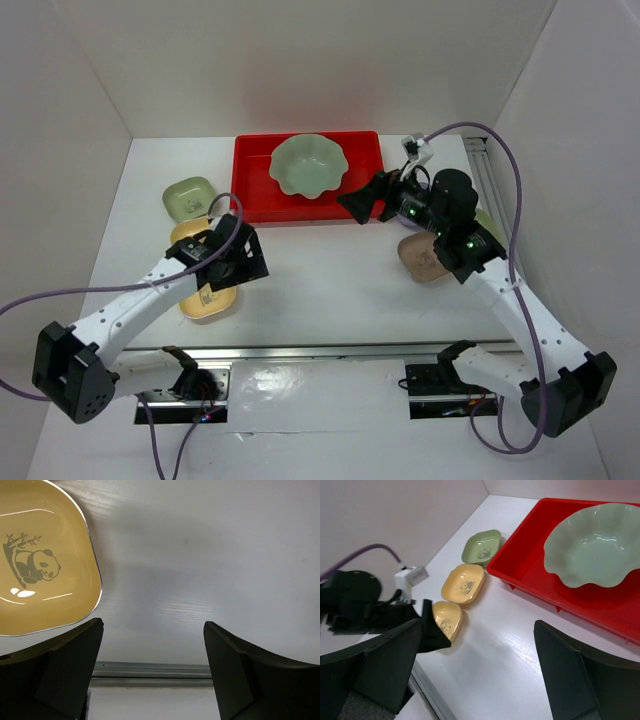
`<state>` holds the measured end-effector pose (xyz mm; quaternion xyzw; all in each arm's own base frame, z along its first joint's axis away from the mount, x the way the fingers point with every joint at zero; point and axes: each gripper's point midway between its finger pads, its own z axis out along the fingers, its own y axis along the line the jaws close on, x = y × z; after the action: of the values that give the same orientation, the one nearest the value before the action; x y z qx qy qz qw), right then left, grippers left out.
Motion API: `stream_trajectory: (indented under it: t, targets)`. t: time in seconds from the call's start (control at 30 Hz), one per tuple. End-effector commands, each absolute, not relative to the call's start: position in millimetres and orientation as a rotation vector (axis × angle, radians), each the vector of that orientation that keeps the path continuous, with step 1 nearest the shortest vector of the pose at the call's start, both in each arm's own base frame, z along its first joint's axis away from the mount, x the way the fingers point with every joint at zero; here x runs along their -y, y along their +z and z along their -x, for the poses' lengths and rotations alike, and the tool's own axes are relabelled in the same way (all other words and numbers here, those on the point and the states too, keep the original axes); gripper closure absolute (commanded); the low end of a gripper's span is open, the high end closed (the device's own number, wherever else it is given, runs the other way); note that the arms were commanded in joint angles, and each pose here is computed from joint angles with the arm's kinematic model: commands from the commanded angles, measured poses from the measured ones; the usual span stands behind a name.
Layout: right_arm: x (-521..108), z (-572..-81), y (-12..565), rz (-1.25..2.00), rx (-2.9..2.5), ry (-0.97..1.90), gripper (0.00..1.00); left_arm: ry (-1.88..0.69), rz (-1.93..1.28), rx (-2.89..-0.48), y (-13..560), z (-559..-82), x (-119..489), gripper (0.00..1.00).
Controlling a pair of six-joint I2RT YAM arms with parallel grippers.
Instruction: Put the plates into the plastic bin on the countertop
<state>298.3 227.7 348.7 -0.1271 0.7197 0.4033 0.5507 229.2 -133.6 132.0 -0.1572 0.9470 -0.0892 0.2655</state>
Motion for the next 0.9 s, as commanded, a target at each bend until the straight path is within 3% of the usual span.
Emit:
stream_trajectory:
  t: [0.0,0.57,0.77,0.87]
  targets:
    - [-222.6,-278.9,366.2,0.323,-1.639,0.935,0.00,-0.196,0.513,-2.530,116.7,-242.6,129.1,0.06]
    - [-224.9,-262.3,358.8,0.354,-1.617,0.953,0.00,-0.105,0.640,-2.521,81.3,-258.3,86.3,0.07]
    - [-228.2,-254.5,358.4,0.371,-1.605,0.969,0.00,-0.140,0.650,-2.567,53.7,-264.3,88.9,0.11]
    - [-225.9,-253.4,361.8,0.364,-1.594,0.963,0.00,-0.143,0.662,-2.614,35.9,-263.7,93.6,0.20]
